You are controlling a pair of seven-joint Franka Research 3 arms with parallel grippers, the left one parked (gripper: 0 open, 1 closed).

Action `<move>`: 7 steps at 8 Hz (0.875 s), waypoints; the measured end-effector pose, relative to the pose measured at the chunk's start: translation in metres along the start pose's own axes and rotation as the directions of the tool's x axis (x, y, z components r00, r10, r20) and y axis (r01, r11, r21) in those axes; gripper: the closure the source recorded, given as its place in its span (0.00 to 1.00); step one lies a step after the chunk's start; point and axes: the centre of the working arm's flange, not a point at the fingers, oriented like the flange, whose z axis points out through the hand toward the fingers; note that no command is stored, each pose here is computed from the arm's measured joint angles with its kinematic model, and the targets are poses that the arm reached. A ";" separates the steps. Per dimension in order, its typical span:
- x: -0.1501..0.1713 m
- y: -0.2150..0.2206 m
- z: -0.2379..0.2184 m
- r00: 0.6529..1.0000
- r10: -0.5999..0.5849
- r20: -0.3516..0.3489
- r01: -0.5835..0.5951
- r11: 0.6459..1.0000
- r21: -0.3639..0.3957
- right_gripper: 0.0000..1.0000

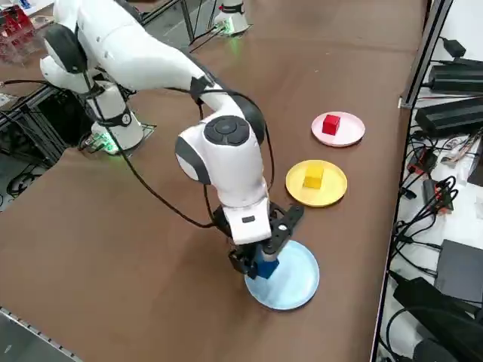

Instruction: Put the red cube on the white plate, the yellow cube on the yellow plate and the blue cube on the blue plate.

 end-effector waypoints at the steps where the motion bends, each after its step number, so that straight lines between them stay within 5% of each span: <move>1: -0.001 -0.004 0.009 1.000 0.003 0.005 -0.003 1.000 0.002 0.29; 6: -0.004 -0.008 0.043 0.997 0.064 -0.054 -0.064 0.998 -0.003 0.27; 7: -0.004 -0.009 0.044 0.996 0.067 -0.061 -0.067 0.998 -0.002 0.12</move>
